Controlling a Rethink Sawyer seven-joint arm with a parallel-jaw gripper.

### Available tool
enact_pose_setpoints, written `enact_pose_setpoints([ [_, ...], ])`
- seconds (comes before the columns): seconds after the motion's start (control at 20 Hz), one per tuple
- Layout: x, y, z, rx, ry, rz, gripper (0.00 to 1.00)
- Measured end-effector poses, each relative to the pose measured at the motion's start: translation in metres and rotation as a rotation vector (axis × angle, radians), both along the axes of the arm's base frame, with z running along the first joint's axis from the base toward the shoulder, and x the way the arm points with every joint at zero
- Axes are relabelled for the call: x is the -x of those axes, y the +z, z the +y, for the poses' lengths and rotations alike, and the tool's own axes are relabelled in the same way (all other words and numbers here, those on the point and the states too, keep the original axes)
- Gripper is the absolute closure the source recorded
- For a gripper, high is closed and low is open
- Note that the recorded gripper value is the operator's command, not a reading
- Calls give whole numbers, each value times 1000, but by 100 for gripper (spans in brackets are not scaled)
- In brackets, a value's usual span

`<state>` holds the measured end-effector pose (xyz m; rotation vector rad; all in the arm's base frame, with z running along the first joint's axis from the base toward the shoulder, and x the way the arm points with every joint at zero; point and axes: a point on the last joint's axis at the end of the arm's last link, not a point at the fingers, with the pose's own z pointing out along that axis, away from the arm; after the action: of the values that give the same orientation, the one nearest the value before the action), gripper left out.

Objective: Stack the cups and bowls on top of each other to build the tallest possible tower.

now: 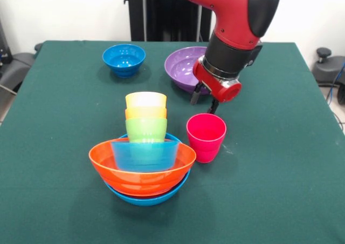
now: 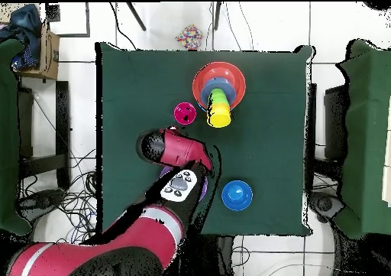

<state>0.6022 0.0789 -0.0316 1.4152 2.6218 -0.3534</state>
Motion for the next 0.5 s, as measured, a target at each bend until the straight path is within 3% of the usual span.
enact_pose_setpoints([
  [0.25, -9, 12, -1, 1, -5, -3, 0],
  [0.5, -17, 36, 3, -27, -27, 38, 0],
])
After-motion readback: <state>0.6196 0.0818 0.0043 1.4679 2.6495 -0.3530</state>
